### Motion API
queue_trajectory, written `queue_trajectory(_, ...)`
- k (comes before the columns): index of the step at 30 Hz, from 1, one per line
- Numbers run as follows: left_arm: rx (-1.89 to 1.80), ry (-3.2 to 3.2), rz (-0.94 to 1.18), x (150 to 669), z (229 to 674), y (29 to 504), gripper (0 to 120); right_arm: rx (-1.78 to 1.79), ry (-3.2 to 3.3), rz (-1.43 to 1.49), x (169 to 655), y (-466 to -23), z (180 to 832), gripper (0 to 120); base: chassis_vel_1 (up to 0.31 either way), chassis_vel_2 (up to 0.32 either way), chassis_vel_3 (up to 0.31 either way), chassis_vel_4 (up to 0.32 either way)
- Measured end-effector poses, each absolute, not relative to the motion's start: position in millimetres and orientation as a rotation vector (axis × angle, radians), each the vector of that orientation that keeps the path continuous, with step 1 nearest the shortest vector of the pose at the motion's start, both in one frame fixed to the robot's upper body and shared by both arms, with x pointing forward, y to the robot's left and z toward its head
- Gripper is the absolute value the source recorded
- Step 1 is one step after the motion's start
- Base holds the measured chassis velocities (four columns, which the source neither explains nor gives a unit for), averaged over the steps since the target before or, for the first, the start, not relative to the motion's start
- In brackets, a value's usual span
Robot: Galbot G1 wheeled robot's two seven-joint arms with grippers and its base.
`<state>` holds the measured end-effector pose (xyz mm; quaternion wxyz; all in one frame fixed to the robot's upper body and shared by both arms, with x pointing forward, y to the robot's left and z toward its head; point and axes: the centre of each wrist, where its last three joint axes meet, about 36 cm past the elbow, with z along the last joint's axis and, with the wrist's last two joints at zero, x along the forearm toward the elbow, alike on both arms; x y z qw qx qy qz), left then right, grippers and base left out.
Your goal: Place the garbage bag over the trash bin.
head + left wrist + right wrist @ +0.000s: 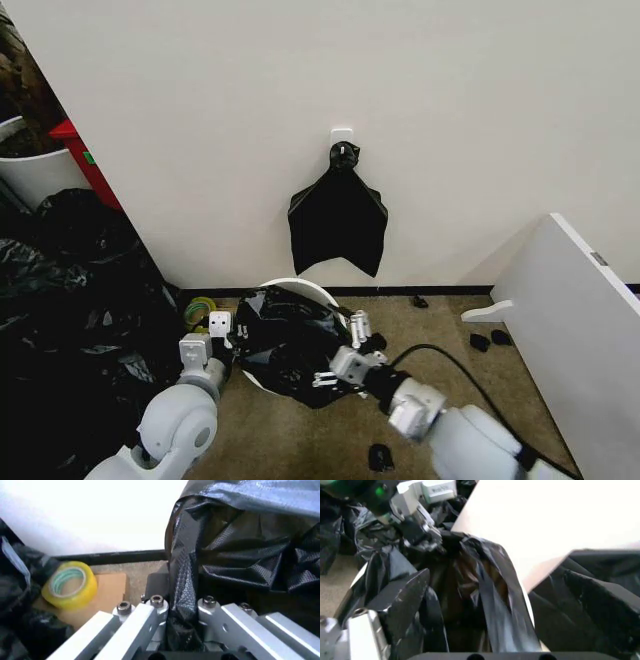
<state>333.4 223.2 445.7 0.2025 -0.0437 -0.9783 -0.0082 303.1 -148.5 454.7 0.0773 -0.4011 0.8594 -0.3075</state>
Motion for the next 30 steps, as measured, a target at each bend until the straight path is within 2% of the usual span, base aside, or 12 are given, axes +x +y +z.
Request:
queue_trajectory(3,-0.136,-2.735,-0.051,330,445,223,3,-1.200,2.555,-0.938,307,-142,451,88,0.000,0.000,0.000,0.000)
queue_trajectory(5,-0.147,-2.741,-0.075,326,444,224,3,-1.191,2.547,-0.959,313,-136,446,79,0.000,0.000,0.000,0.000)
queue_trajectory(6,-0.147,-2.741,-0.075,326,444,224,3,-1.191,2.547,-0.959,313,-136,446,79,0.000,0.000,0.000,0.000)
queue_trajectory(10,-0.149,-2.760,-0.115,321,442,225,3,-1.200,2.558,-0.984,318,-133,438,58,0.000,0.000,0.000,0.000)
queue_trajectory(11,-0.149,-2.760,-0.115,321,442,225,3,-1.200,2.558,-0.984,318,-133,438,58,0.000,0.000,0.000,0.000)
queue_trajectory(14,-0.158,-2.765,-0.111,319,443,224,3,-1.214,2.578,-1.005,318,-132,431,45,0.000,0.000,0.000,0.000)
queue_trajectory(15,-0.158,-2.765,-0.111,319,443,224,3,-1.214,2.578,-1.005,318,-132,431,45,0.000,0.000,0.000,0.000)
queue_trajectory(16,-0.160,-2.769,-0.110,318,445,224,3,-1.218,2.589,-1.012,318,-133,429,38,0.000,0.000,0.000,0.000)
queue_trajectory(19,-0.159,-2.774,-0.107,318,446,224,3,-1.225,2.609,-1.011,319,-134,428,26,0.000,0.000,0.000,0.000)
queue_trajectory(20,-0.159,-2.774,-0.107,318,446,224,3,-1.225,2.609,-1.011,319,-134,428,26,0.000,0.000,0.000,0.000)
queue_trajectory(26,-0.172,-2.786,-0.105,314,448,224,3,-1.229,2.615,-1.018,320,-140,431,1,0.000,0.000,0.000,0.000)
queue_trajectory(30,-0.184,-2.799,-0.111,311,449,226,3,-1.225,2.617,-1.004,320,-143,434,0,0.000,0.000,0.000,0.000)
